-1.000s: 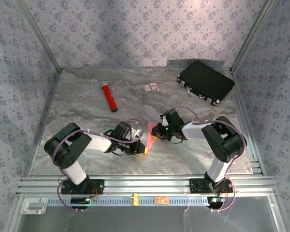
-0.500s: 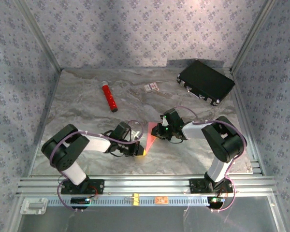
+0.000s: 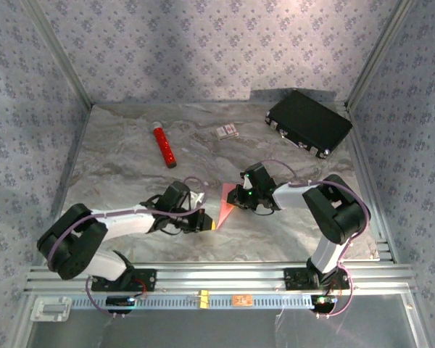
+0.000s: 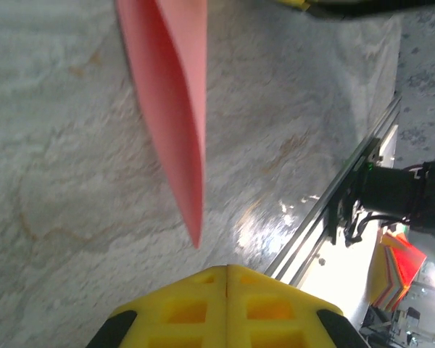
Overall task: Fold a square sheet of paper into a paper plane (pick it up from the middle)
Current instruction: Fold the wing for the fifth time at the center of the table.
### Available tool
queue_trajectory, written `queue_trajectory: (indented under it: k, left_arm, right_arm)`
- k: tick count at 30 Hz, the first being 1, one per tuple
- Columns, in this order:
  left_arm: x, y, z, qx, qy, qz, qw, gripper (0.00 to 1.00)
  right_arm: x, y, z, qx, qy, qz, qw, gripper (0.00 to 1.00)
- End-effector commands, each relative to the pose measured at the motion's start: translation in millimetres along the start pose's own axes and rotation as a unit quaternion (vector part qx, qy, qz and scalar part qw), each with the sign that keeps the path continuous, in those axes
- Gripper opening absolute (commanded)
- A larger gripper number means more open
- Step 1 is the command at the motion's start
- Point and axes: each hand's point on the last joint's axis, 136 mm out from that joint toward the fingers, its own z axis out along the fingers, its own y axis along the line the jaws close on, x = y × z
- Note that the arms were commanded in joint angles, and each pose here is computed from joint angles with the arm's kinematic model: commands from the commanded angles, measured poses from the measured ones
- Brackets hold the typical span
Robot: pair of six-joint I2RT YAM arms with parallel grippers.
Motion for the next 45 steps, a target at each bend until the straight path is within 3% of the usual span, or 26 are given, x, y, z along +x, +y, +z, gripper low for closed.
queue_trajectory:
  k: [1, 5, 11, 22, 45]
  left_arm:
    - [-34.4, -30.3, 1.7, 0.03, -0.033, 0.015, 0.999, 0.05]
    - [-55.5, -35.4, 14.5, 0.037, -0.046, 0.002, 0.998, 0.04]
    - [-59.4, -23.6, 37.3, 0.038, -0.024, -0.029, 0.999, 0.02]
    - [-61.7, -21.4, 47.8, 0.024, -0.017, -0.021, 0.999, 0.03]
    - [-6.3, 34.3, 62.7, -0.05, 0.046, -0.041, 0.997, 0.01]
  right_arm:
    - [27.3, -58.4, 5.6, 0.108, 0.029, 0.035, 0.993, 0.13]
    - [28.2, -59.0, 6.7, 0.109, 0.03, 0.037, 0.993, 0.14]
    - [27.9, -57.3, 7.2, 0.105, 0.031, 0.036, 0.993, 0.14]
    - [28.8, -58.6, 7.9, 0.105, 0.032, 0.038, 0.993, 0.14]
    - [30.3, -62.1, 8.0, 0.111, 0.033, 0.039, 0.993, 0.14]
